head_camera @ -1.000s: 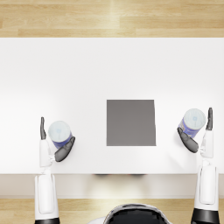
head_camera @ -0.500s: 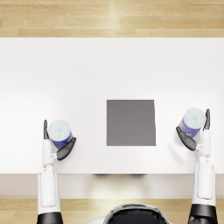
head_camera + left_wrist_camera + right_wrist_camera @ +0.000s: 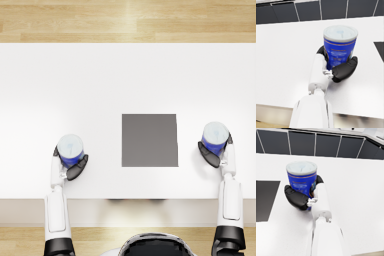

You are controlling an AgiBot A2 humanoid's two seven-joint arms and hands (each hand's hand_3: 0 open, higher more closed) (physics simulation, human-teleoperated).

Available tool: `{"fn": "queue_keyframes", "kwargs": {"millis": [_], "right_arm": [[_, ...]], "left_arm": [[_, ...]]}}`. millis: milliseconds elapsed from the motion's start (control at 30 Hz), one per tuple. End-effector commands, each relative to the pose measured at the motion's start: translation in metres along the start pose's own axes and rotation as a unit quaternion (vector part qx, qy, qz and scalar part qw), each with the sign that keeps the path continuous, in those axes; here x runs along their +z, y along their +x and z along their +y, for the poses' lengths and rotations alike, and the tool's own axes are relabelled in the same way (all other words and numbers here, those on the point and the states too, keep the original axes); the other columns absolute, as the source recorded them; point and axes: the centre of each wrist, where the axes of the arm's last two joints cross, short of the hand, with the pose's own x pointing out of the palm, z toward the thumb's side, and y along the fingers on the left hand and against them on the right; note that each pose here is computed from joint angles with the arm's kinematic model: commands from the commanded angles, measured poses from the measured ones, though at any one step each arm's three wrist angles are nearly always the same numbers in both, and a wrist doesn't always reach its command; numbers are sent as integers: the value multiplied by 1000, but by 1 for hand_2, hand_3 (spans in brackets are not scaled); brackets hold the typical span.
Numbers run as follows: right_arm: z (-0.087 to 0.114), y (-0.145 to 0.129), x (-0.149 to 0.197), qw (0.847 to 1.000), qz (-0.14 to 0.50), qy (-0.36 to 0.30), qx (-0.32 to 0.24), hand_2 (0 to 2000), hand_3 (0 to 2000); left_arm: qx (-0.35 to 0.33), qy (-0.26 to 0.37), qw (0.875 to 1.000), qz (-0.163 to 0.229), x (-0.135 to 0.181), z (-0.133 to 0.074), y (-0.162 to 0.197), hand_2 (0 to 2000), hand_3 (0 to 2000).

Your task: Pick up the blue can on the left and place it in the middle, then pick up the blue can on the right and place it on top of the can in the middle

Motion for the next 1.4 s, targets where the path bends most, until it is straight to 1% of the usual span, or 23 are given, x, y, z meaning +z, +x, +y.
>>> {"fn": "queue_keyframes", "kwargs": {"millis": [33,133,267,400,467,567,667,767,800,867,900,933,967,1000,1033,1067,1100,1133,1167,1300,1333,1367,1400], "right_arm": [[3,3,33,998,2,-65,2,2000,1520],[13,16,73,989,8,-145,22,2000,1520],[24,31,112,974,11,-222,51,2000,1520],[28,37,127,966,8,-252,60,2000,1520],[31,37,133,962,7,-264,63,2000,1520],[32,42,146,955,8,-286,80,2000,1520],[33,49,157,947,10,-304,103,2000,1520],[35,55,161,942,10,-313,118,2000,1520],[35,55,164,941,10,-316,119,2000,1520],[37,60,169,937,9,-326,127,2000,1520],[38,62,173,934,8,-333,129,2000,1520],[38,64,177,931,7,-339,133,2000,1520],[38,65,179,930,6,-342,135,2000,1520],[37,67,182,928,5,-346,137,2000,1520],[37,69,184,926,4,-350,139,2000,1520],[38,71,187,925,2,-354,139,2000,1520],[37,72,190,923,0,-359,140,2000,1520],[37,73,192,922,-1,-362,140,2000,1520],[37,76,195,920,-3,-366,141,2000,1520],[38,84,205,912,-8,-381,152,2000,1520],[38,84,205,912,-8,-382,152,2000,1520],[38,84,205,912,-9,-382,151,2000,1520],[39,86,206,912,-10,-382,153,2000,1520]], "left_arm": [[-14,73,997,6,41,-4,9,2000,1520],[-48,140,989,10,83,-4,31,2000,1520],[-108,155,982,5,100,13,72,2000,1520],[-146,147,978,3,103,26,100,2000,1520],[-169,137,975,-40,105,31,114,2000,1520],[-199,111,971,-69,99,37,134,2000,1520],[-229,77,968,-69,90,45,159,2000,1520],[-237,45,968,-67,84,58,174,2000,1520],[-243,43,967,-67,83,60,177,2000,1520],[-237,101,962,-84,78,64,181,2000,1520],[-286,122,950,4,73,66,182,2000,1520],[-247,127,958,-68,71,67,185,2000,1520],[-248,127,958,-66,65,68,188,2000,1520],[-289,130,948,4,59,68,189,2000,1520],[-261,120,957,-43,53,69,192,2000,1520],[-294,115,949,13,46,68,194,2000,1520],[-293,105,950,18,40,69,194,2000,1520],[-273,98,957,-12,37,69,195,2000,1520],[-292,92,952,25,32,70,195,2000,1520],[-295,72,952,43,21,69,197,2000,1520],[-292,77,953,24,18,64,194,2000,1520],[-326,75,939,85,19,69,196,2000,1520],[-324,70,940,84,17,71,196,2000,1520]]}}
